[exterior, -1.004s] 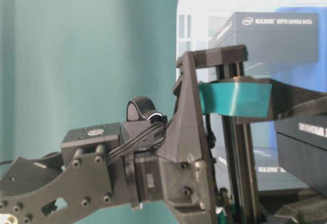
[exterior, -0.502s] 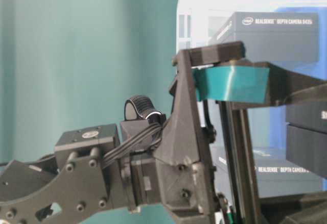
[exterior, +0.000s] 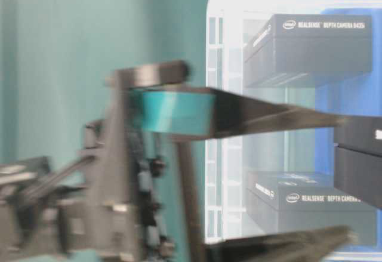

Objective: Take the box out of the case with the left arm.
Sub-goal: 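Lower the box onto the cloth in front and open the left gripper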

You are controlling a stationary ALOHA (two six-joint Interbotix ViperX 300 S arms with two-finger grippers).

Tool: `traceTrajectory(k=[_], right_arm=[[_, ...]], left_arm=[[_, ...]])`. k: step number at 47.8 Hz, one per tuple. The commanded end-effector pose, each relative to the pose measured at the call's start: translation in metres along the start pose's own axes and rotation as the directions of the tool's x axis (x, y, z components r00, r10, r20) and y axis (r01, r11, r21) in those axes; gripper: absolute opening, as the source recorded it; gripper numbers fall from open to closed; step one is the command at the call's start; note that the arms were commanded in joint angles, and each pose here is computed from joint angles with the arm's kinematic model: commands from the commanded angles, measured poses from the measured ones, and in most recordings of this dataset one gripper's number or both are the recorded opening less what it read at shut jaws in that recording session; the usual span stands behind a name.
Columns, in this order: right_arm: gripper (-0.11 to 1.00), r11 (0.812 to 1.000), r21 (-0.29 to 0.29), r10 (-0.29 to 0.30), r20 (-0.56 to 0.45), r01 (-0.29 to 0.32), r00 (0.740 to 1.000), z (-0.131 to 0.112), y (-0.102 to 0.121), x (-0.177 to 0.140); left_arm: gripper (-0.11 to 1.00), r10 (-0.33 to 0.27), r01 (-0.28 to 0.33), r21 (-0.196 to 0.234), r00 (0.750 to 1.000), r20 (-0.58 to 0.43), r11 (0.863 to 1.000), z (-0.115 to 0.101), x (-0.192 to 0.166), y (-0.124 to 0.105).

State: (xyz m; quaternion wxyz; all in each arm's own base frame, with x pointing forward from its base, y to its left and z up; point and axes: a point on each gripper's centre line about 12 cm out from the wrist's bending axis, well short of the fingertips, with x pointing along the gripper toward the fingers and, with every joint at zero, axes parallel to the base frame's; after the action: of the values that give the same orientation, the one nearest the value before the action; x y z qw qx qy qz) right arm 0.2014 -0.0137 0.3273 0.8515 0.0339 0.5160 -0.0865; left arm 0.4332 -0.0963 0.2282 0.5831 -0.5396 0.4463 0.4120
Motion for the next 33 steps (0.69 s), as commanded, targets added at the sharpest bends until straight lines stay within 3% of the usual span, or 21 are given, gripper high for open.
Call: traceTrajectory(k=[1, 6, 15, 33], right_arm=[[0.03, 1.0, 0.0, 0.001, 0.02, -0.001, 1.0, 0.003, 0.0, -0.006], [0.03, 1.0, 0.002, 0.001, 0.02, -0.001, 1.0, 0.003, 0.0, -0.006], [0.03, 1.0, 0.0, 0.001, 0.018, -0.001, 1.0, 0.003, 0.0, -0.005], [0.03, 1.0, 0.001, 0.003, 0.02, -0.003, 1.0, 0.003, 0.0, -0.006]], left_arm=[[0.92, -0.083, 0.083, 0.002, 0.996, -0.014, 0.997, -0.001, -0.037, -0.012], [0.92, -0.109, 0.109, 0.002, 0.994, -0.017, 0.994, -0.001, -0.057, -0.018], [0.92, -0.066, 0.066, 0.004, 0.998, 0.001, 0.998, 0.005, -0.08, -0.015], [0.92, -0.074, 0.074, 0.002, 0.997, 0.0, 0.997, 0.005, -0.081, -0.016]])
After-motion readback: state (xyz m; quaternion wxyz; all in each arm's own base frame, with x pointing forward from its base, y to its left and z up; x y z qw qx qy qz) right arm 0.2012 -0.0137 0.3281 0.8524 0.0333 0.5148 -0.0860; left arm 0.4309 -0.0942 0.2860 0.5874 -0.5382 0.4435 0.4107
